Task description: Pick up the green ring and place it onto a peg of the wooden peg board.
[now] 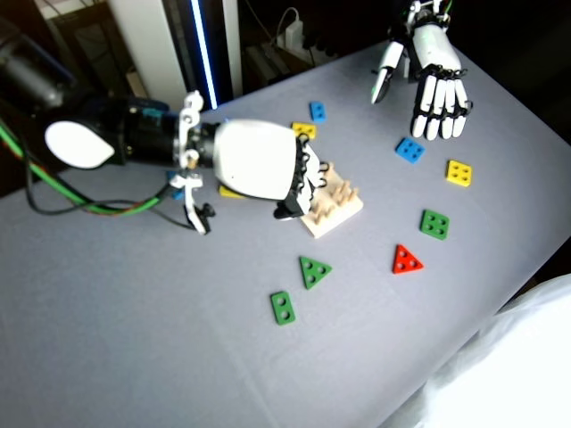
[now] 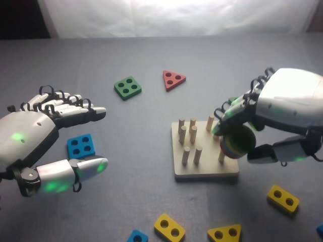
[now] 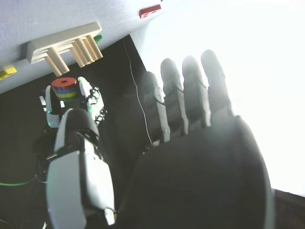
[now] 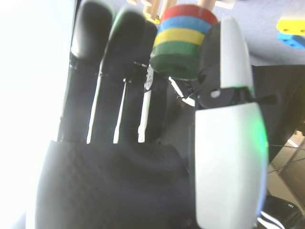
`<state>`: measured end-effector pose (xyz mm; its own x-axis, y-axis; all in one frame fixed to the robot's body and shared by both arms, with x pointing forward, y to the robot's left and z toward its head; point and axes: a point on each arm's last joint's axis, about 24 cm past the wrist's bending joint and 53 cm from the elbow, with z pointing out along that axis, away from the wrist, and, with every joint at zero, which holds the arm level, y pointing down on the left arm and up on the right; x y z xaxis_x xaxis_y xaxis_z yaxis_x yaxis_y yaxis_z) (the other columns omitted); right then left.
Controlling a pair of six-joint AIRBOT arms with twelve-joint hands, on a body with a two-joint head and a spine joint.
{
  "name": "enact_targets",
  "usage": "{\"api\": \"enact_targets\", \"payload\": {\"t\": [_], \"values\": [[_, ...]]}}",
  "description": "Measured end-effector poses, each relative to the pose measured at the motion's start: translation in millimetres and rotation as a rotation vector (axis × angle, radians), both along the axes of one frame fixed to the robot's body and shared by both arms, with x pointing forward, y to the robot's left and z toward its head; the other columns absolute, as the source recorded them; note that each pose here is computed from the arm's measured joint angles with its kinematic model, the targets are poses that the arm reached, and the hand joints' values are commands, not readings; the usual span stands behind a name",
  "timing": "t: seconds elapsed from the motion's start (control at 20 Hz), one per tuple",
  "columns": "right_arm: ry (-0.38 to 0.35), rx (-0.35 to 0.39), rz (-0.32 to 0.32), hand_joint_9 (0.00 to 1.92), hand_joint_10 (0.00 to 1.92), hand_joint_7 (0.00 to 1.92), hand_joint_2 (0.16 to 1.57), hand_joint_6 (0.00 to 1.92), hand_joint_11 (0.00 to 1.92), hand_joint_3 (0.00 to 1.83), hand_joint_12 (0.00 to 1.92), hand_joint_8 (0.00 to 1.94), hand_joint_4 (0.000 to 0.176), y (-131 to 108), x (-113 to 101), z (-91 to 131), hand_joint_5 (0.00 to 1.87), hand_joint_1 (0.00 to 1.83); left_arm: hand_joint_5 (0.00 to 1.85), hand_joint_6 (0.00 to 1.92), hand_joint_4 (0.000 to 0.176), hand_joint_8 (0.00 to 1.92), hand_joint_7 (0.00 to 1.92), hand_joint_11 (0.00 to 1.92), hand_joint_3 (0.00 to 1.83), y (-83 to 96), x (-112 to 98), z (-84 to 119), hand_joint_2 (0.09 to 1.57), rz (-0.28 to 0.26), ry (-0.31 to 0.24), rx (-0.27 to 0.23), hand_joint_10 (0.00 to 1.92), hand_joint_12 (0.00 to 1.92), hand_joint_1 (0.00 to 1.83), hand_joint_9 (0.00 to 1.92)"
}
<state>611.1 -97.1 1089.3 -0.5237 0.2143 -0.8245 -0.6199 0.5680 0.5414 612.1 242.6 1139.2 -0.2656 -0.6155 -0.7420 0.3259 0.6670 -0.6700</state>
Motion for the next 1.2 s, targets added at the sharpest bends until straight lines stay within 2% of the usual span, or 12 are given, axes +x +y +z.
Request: {"api": "enact_targets", "payload": {"t": [0.2, 0.35, 0.5, 0.65, 0.75, 0.8, 0.9, 0.95, 1.0, 1.1, 1.15, 1.2], "values": [[0.008, -0.017, -0.005, 1.15, 1.00, 1.04, 1.05, 0.19, 1.07, 0.00, 1.39, 1.10, 0.000, -1.4, 1.4, -4.8, 1.32, 1.29, 0.54, 0.00, 0.049, 0.00, 0.46, 0.00, 0.00, 0.4, -0.2, 0.0, 1.11, 0.001, 0.001, -0.004, 0.00, 0.56, 0.50, 0.27], [0.017, -0.024, -0.003, 1.16, 0.97, 1.06, 1.05, 0.20, 1.06, 0.00, 1.35, 1.06, 0.000, -0.5, 1.1, -8.4, 1.31, 1.29, 0.54, 0.00, 0.045, 0.00, 0.46, 0.00, 0.00, 0.6, -0.3, 0.3, 1.11, 0.001, 0.001, -0.008, 0.00, 0.54, 0.52, 0.26], [0.021, -0.017, -0.003, 1.11, 1.11, 1.01, 1.07, 0.26, 1.04, 0.00, 1.49, 1.17, 0.000, 0.4, 1.3, -8.5, 1.25, 1.28, 0.54, 0.00, 0.045, 0.00, 0.47, 0.00, 0.00, 0.4, -0.4, 1.0, 1.10, 0.000, 0.000, -0.011, 0.00, 0.54, 0.52, 0.27], [0.018, -0.014, 0.003, 1.11, 1.10, 1.00, 1.07, 0.27, 1.03, 0.00, 1.45, 1.20, 0.000, 3.2, 1.3, -7.4, 1.25, 1.28, 0.52, 0.00, 0.062, 0.00, 0.45, 0.00, 0.00, 0.2, -0.5, 1.2, 1.11, -0.001, -0.001, -0.012, 0.00, 0.51, 0.49, 0.26], [0.013, -0.013, 0.010, 1.09, 1.19, 0.99, 1.08, 0.33, 1.06, 0.00, 1.51, 1.23, 0.000, 6.0, 1.5, -6.1, 1.21, 1.28, 0.53, 0.00, 0.059, 0.00, 0.46, 0.00, 0.00, 0.2, -0.5, 1.3, 1.11, -0.001, -0.001, -0.012, 0.00, 0.51, 0.50, 0.26], [0.010, -0.011, 0.016, 1.11, 1.31, 0.99, 1.08, 0.34, 1.11, 0.00, 1.61, 1.24, 0.000, 8.9, 1.2, -5.6, 1.21, 1.28, 0.52, 0.00, 0.066, 0.00, 0.46, 0.00, 0.00, 0.2, -0.5, 1.3, 1.11, -0.001, -0.001, -0.012, 0.00, 0.51, 0.51, 0.26], [0.006, -0.014, 0.033, 1.08, 1.26, 0.99, 1.08, 0.32, 1.09, 0.00, 1.52, 1.22, 0.000, 16.4, -0.8, -7.3, 1.24, 1.28, 0.54, 0.00, 0.051, 0.00, 0.46, 0.00, 0.00, 0.3, -0.5, 1.2, 1.10, -0.001, -0.001, -0.012, 0.00, 0.52, 0.53, 0.26], [0.009, -0.024, 0.042, 1.07, 1.28, 0.97, 1.09, 0.31, 1.09, 0.00, 1.55, 1.27, 0.000, 20.3, -2.0, -11.0, 1.22, 1.28, 0.54, 0.00, 0.049, 0.00, 0.46, 0.00, 0.00, 0.2, -0.5, 1.2, 1.10, -0.001, -0.001, -0.012, 0.00, 0.50, 0.53, 0.26], [0.007, -0.025, 0.045, 1.06, 1.44, 0.92, 1.11, 0.41, 1.10, 0.00, 1.64, 1.36, 0.000, 22.2, -1.9, -11.0, 1.15, 1.27, 0.55, 0.00, 0.044, 0.00, 0.47, 0.00, 0.00, 0.3, -0.5, 1.1, 1.10, -0.001, 0.000, -0.012, 0.00, 0.53, 0.54, 0.27], [0.005, -0.033, 0.049, 1.10, 1.32, 0.96, 1.09, 0.36, 1.12, 0.00, 1.57, 1.28, 0.000, 22.6, -1.4, -12.0, 1.19, 1.28, 0.54, 0.00, 0.048, 0.00, 0.47, 0.00, 0.00, 0.1, -0.6, 1.3, 1.10, -0.002, -0.001, -0.013, 0.00, 0.51, 0.55, 0.26], [0.010, -0.033, 0.049, 1.13, 1.09, 1.03, 1.06, 0.34, 1.10, 0.00, 1.41, 1.13, 0.000, 22.2, -1.3, -12.6, 1.24, 1.29, 0.54, 0.00, 0.057, 0.00, 0.46, 0.00, 0.00, 0.0, -0.6, 1.4, 1.10, -0.002, -0.001, -0.015, 0.00, 0.50, 0.52, 0.26], [0.010, -0.033, 0.049, 1.13, 1.09, 1.03, 1.06, 0.34, 1.10, 0.00, 1.41, 1.13, 0.000, 22.2, -1.3, -12.6, 1.24, 1.29, 0.54, 0.00, 0.057, 0.00, 0.46, 0.00, 0.00, 0.0, -0.6, 1.4, 1.10, -0.002, -0.001, -0.015, 0.00, 0.50, 0.52, 0.26]]}}
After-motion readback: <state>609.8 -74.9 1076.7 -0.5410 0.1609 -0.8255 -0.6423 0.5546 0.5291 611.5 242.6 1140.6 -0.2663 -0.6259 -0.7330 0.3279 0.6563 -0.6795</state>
